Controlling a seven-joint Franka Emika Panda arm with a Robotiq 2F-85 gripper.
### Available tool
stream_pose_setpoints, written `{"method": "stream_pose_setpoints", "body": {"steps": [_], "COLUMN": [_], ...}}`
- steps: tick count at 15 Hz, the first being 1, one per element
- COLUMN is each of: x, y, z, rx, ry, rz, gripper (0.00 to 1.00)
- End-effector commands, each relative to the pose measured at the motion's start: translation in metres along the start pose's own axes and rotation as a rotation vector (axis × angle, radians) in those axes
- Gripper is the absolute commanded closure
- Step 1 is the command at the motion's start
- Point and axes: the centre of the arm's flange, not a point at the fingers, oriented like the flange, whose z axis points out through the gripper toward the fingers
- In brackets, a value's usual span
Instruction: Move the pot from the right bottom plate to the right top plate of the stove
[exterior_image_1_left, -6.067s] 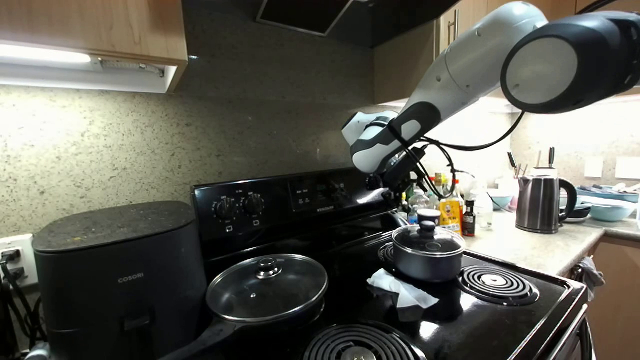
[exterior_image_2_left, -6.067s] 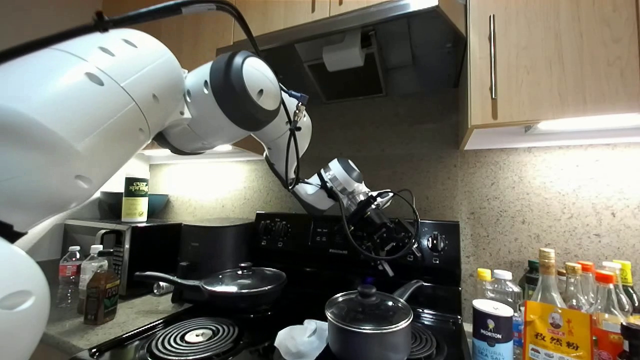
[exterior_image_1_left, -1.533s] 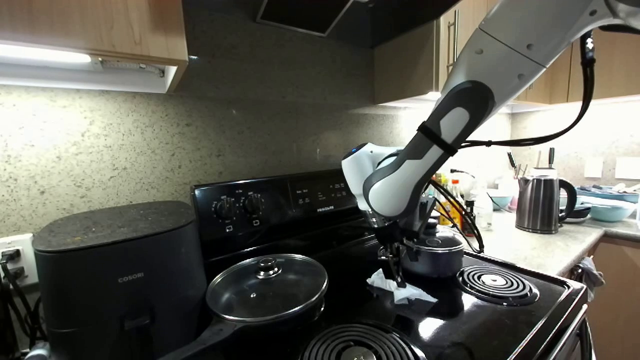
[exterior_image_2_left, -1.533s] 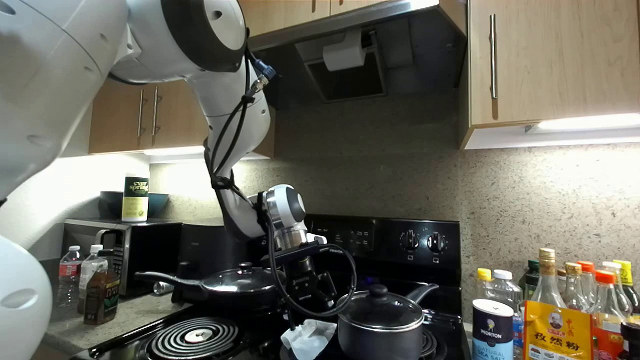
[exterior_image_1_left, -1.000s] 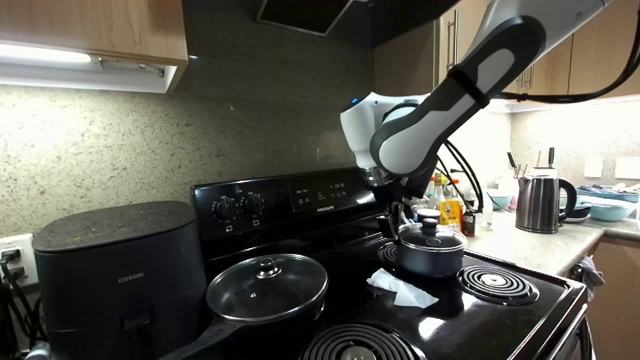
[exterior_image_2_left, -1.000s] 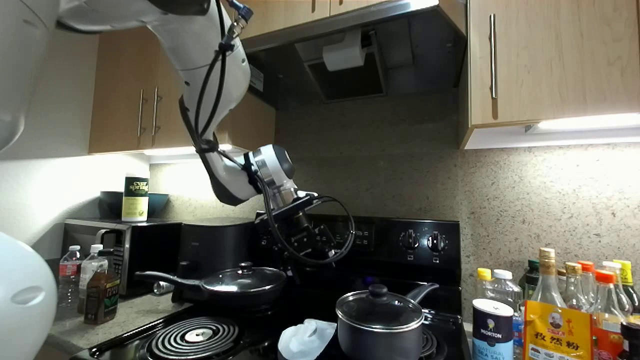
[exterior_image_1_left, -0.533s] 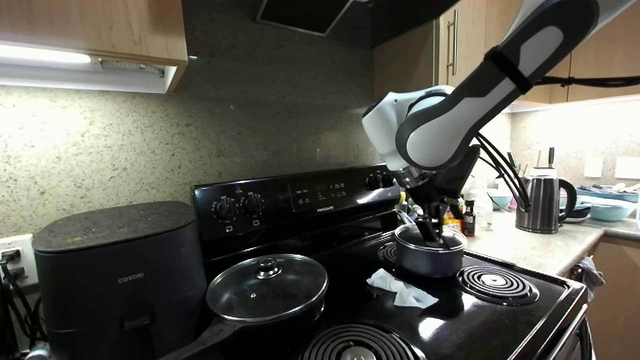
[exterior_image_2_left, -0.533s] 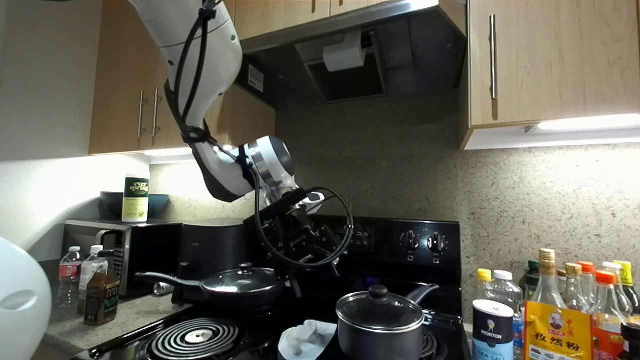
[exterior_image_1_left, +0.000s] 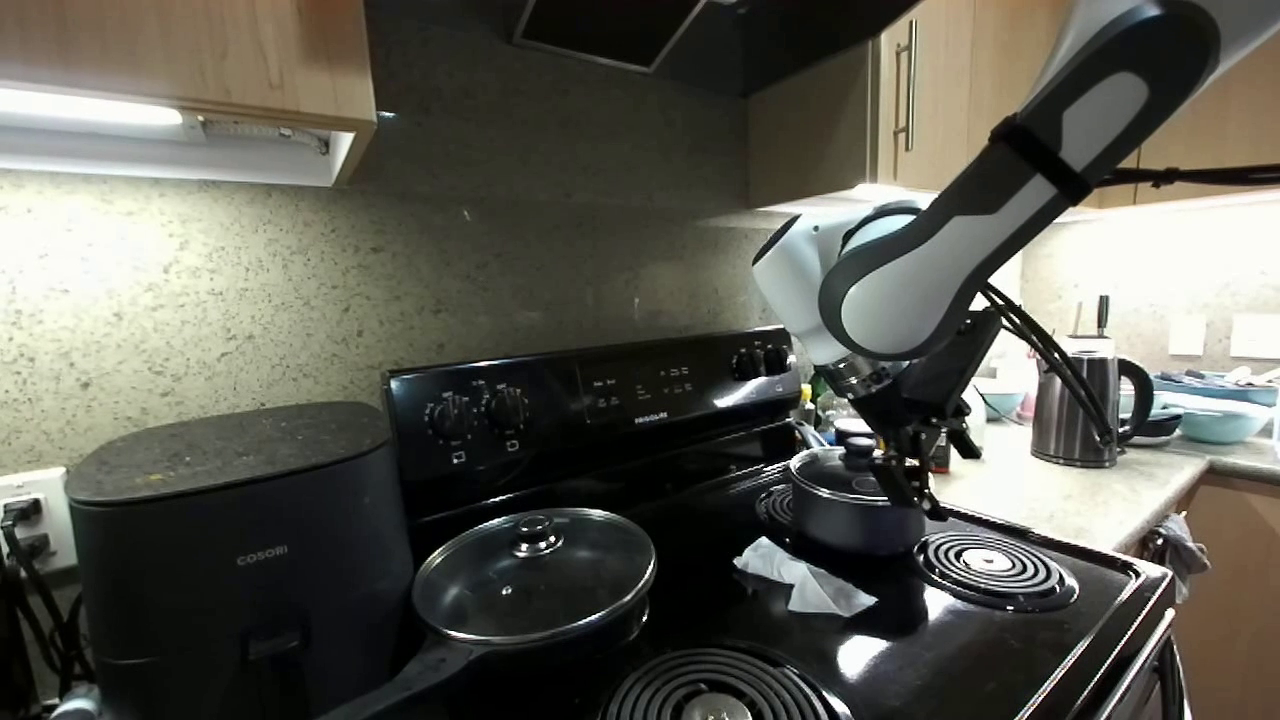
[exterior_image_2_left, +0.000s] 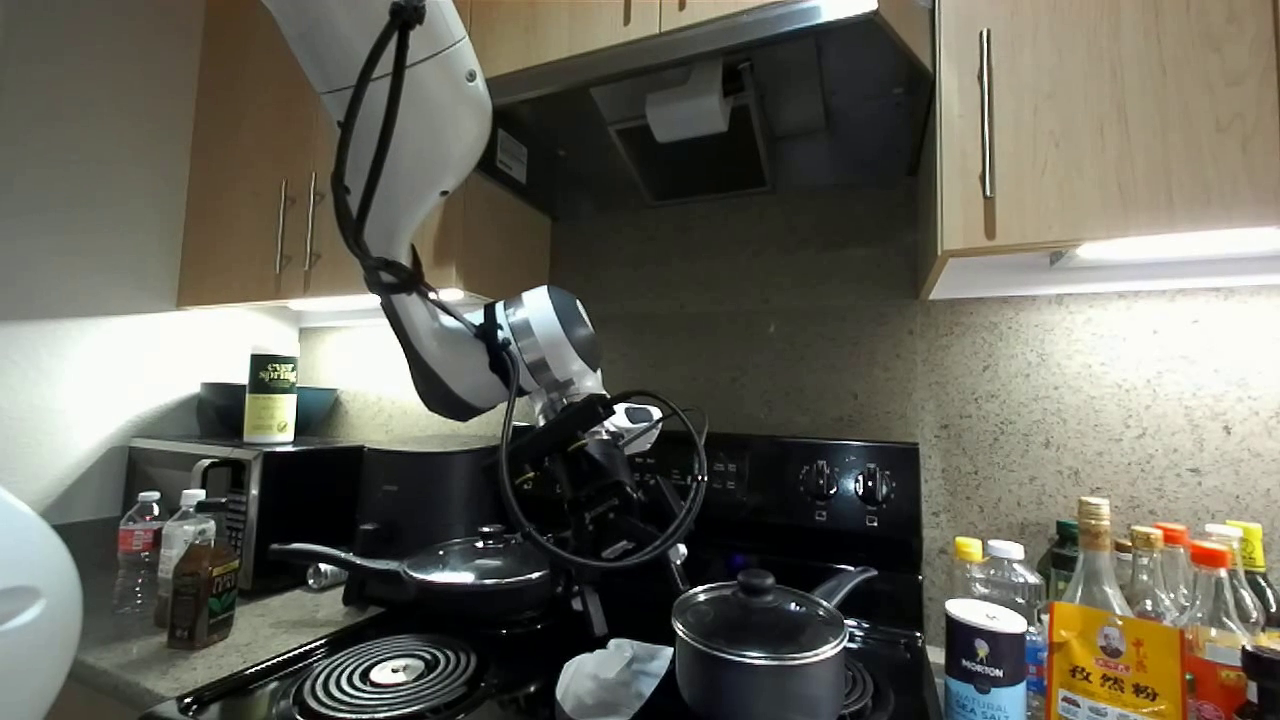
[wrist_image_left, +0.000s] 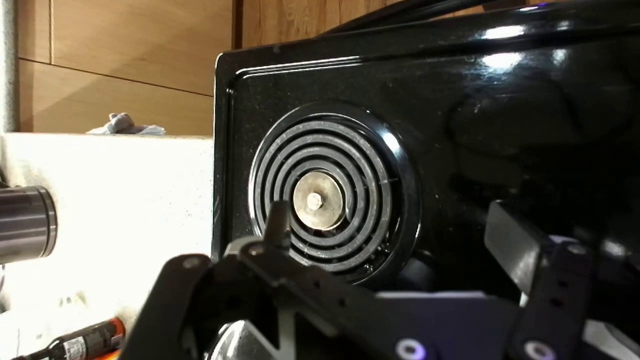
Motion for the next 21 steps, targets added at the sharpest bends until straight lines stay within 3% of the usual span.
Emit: {"method": "stream_pose_setpoints", "body": {"steps": [1,4,10,14,21], "x": [0.006,0.014,0.027,0.054,0.076], "y": [0.004,0.029,0.081,0.075,0.064], "z": [-0.001,0.017,0.066,0.089,0.099], "rx": [0.031,0.102,0.181,0.253,0.271], "ry": [0.064,0.094,0.076,0.094,0.143], "rz": [-0.048,-0.005,0.056,-0.002,-0.062], "gripper": [0.0,0.0,0.0,0.0,0.0]}}
